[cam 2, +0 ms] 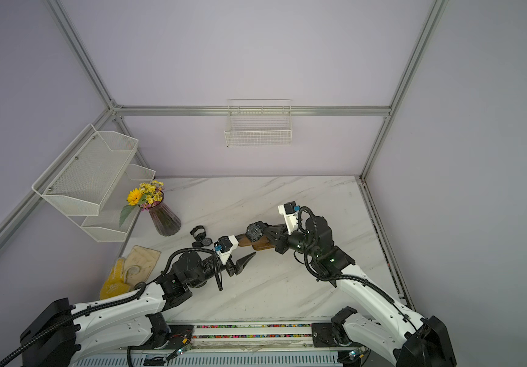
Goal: Place watch on stand
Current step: Pick up the watch at the center of the board.
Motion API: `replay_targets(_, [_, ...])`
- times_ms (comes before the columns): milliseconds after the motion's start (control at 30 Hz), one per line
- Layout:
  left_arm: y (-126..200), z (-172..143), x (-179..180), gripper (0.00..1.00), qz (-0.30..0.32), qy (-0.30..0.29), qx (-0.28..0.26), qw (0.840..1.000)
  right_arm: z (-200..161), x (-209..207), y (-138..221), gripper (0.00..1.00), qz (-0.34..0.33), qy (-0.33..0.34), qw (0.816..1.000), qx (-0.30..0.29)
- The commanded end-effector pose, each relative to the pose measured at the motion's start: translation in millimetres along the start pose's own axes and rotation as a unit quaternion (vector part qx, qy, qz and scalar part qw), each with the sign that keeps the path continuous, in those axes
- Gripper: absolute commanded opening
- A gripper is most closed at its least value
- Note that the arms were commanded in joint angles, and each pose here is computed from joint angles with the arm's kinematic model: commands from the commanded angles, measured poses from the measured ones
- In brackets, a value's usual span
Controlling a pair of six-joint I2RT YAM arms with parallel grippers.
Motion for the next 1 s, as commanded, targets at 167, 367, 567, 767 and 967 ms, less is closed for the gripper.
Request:
replay_targets(167, [-2.9,47.9,-5.9,0.63,-0.02,0.01,-0.104,0.994,-7.8,1.5,-4.8,0.0,0.031,0.002,1.0,-0.003])
replay_targets(367, [-9.8,42.6,-9.3,0.54,-0.039,0.007,-0.083,0.996,-8.7,1.5,-5.6,0.0,0.034,-0.003,0.999,-0.004])
replay_targets(567, [-7.7,34.9,-19.5,0.64,-0.087,0.003,-0.038,0.995,-6.4,2.8,-5.5,0.0,0.039,0.005,0.999,-0.003])
replay_targets(767, [11.4,29.9,-21.6,0.58,-0.119,-0.007,-0.006,0.993,-6.5,12.0,-7.6,0.0,0.089,0.031,0.995,0.027])
replay_targets(967, [10.3,27.1,-27.4,0.38,-0.151,-0.008,0.02,0.988,-2.3,13.2,-10.5,0.0,0.1,0.033,0.994,0.032])
Point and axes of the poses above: each gripper's point midway between its finger pads, its own y axis back along the fingers, its own x axis along the line the jaws close on, z = x × y, the point moved 7 cm from there along y, back along the fingers, and after that the axes turned 14 degrees about y, right-handed, at the moved point
